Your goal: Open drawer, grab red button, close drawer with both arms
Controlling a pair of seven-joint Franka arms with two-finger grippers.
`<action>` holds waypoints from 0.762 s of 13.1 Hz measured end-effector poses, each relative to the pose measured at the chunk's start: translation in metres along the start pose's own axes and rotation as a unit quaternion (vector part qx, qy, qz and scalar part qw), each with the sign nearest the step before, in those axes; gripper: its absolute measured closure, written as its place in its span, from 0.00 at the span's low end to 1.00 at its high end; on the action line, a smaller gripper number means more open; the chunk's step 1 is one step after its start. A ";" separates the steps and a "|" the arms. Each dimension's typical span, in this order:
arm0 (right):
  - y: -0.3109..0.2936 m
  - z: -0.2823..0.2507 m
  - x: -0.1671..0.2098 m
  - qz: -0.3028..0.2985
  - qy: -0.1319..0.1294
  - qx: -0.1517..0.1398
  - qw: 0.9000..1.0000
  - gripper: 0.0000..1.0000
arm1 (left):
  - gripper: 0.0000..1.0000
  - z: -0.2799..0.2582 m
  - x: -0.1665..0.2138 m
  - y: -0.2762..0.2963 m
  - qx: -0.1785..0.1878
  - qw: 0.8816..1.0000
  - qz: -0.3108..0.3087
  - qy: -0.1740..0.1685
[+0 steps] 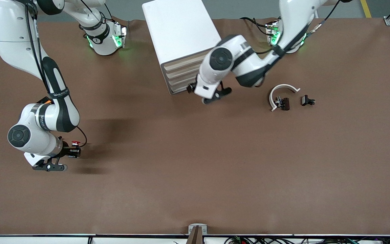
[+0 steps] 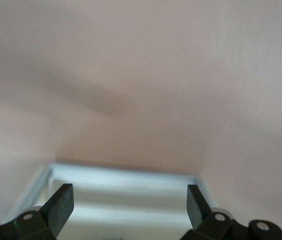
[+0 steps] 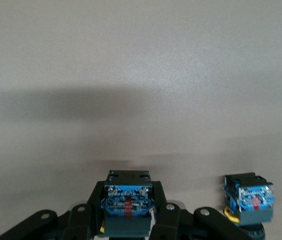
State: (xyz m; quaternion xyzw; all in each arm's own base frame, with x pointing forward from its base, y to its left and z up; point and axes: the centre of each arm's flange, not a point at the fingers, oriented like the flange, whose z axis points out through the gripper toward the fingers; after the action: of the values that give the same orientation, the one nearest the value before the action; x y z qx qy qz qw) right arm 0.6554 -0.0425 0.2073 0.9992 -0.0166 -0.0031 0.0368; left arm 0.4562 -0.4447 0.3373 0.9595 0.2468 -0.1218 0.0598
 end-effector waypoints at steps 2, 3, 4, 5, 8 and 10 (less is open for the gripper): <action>-0.005 0.019 -0.013 -0.006 0.012 0.003 1.000 0.58 | 0.00 -0.033 0.066 -0.016 -0.017 0.998 -0.020 0.052; -0.007 0.024 -0.017 -0.009 0.012 0.003 1.000 0.58 | 0.00 -0.049 0.096 -0.026 -0.023 0.996 -0.031 0.075; -0.008 0.025 -0.019 -0.011 0.014 0.004 1.000 0.58 | 0.00 -0.064 0.125 -0.037 -0.030 0.994 -0.044 0.095; -0.008 0.025 -0.018 -0.013 0.017 0.004 1.000 0.58 | 0.00 -0.080 0.153 -0.051 -0.036 0.992 -0.050 0.111; -0.008 0.024 -0.017 -0.013 0.021 0.004 1.000 0.58 | 0.00 -0.131 0.228 -0.109 -0.032 0.989 -0.023 0.143; -0.008 0.024 -0.017 -0.013 0.021 0.004 1.000 0.58 | 0.00 -0.175 0.257 -0.150 -0.015 0.985 0.003 0.169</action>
State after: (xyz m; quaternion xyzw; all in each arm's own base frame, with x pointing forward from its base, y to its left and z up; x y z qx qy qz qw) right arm 0.6382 -0.0359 0.1830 0.9993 -0.0025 0.0174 0.0334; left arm 0.6362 -0.1653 0.4297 0.9660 0.2522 0.0464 0.0321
